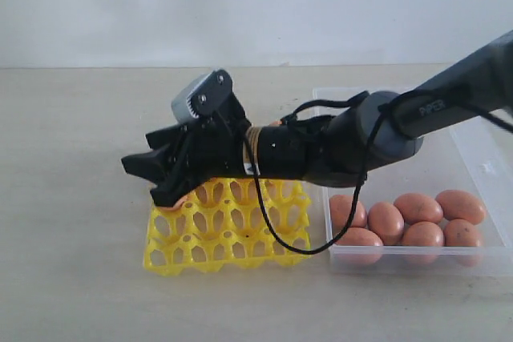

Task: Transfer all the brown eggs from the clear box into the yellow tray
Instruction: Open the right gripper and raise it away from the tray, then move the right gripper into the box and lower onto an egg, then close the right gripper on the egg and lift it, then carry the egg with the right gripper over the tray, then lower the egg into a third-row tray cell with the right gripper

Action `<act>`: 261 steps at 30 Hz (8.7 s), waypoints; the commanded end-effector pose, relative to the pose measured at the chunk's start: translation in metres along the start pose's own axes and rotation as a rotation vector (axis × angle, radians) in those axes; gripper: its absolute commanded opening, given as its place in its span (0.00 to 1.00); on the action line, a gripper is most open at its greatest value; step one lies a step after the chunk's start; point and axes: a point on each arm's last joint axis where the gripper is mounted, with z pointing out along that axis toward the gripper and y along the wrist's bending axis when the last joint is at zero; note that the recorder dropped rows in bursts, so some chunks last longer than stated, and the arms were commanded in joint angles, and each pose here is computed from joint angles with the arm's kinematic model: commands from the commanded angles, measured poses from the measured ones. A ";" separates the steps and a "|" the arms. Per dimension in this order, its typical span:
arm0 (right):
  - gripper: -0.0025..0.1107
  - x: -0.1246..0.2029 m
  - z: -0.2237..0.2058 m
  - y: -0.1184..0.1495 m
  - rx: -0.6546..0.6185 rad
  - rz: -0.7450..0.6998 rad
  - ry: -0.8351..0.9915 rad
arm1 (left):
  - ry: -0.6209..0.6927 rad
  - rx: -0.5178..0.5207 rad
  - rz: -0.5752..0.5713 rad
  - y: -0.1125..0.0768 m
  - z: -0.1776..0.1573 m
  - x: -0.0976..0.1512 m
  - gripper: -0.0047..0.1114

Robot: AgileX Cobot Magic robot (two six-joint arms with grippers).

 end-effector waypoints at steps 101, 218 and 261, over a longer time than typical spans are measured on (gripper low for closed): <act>0.02 -0.098 -0.198 -0.073 0.720 0.109 0.608 | -0.001 -0.003 0.003 0.000 0.000 0.001 0.08; 0.02 0.027 -0.031 -0.006 -0.056 0.097 -0.084 | -0.001 -0.003 0.003 0.000 0.000 0.001 0.08; 0.44 0.062 -0.038 -0.022 0.197 0.153 0.115 | -0.001 -0.003 0.003 0.000 0.000 0.001 0.08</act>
